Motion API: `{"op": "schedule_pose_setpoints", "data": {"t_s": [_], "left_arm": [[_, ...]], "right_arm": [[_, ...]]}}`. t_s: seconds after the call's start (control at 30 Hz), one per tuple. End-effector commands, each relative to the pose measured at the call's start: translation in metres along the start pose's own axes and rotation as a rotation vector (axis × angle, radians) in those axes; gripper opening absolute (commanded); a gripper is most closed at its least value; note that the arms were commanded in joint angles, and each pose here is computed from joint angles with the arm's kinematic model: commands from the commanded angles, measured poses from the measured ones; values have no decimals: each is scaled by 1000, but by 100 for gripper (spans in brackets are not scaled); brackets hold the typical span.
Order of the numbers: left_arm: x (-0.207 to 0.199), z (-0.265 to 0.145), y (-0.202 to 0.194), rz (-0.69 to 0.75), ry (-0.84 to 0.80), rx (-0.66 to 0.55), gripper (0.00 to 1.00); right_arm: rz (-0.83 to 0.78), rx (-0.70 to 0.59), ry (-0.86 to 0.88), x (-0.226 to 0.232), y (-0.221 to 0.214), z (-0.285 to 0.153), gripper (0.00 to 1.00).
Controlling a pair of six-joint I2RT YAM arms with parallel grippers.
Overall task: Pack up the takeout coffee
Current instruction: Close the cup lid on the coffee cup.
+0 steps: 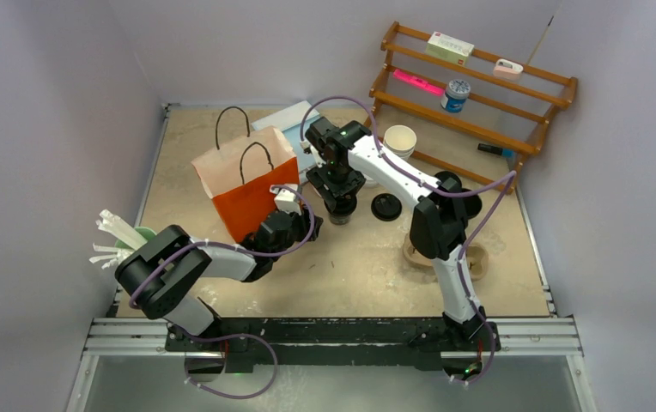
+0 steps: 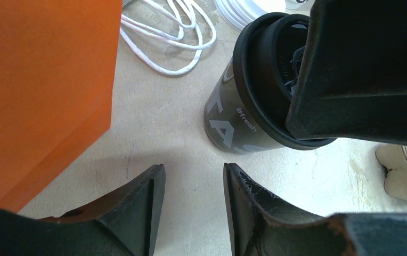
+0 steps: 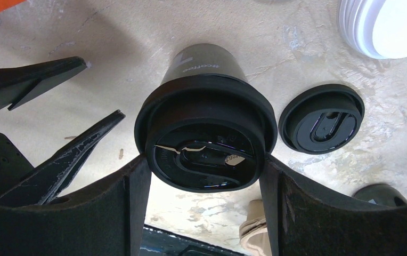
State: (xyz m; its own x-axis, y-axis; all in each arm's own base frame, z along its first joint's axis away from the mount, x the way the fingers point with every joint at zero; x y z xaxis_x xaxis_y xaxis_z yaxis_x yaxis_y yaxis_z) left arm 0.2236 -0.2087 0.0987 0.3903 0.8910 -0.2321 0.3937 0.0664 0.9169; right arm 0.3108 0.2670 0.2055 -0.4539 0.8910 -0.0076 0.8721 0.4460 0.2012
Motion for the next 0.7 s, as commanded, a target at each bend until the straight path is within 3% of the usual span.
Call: {"op": "schedule_pose_setpoints", "data": {"t_s": [0.0,0.67], "left_arm": [[-5,7,14,-1,-24,-70,47],[-2,11,9,8,-27,-62,47]], "right_arm": [[-32,287,-47,-2,-26,76,51],[-39,430,-95,-6,-48,133,49]]}}
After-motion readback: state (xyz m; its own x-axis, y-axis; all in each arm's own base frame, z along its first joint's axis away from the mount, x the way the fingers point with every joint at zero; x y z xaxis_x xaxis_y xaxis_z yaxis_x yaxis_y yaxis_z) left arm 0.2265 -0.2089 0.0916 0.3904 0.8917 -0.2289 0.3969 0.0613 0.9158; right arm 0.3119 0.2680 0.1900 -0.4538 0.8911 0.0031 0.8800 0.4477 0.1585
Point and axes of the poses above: each gripper's point midway between its finger pads, its own z axis out along the fingers, its own x axis along the line the jaws close on, y = z × x, the point moved 10 cm from there along -z, back along the fingers, and after that the axes turned 9 degrees about z, right-handed, at the moved point
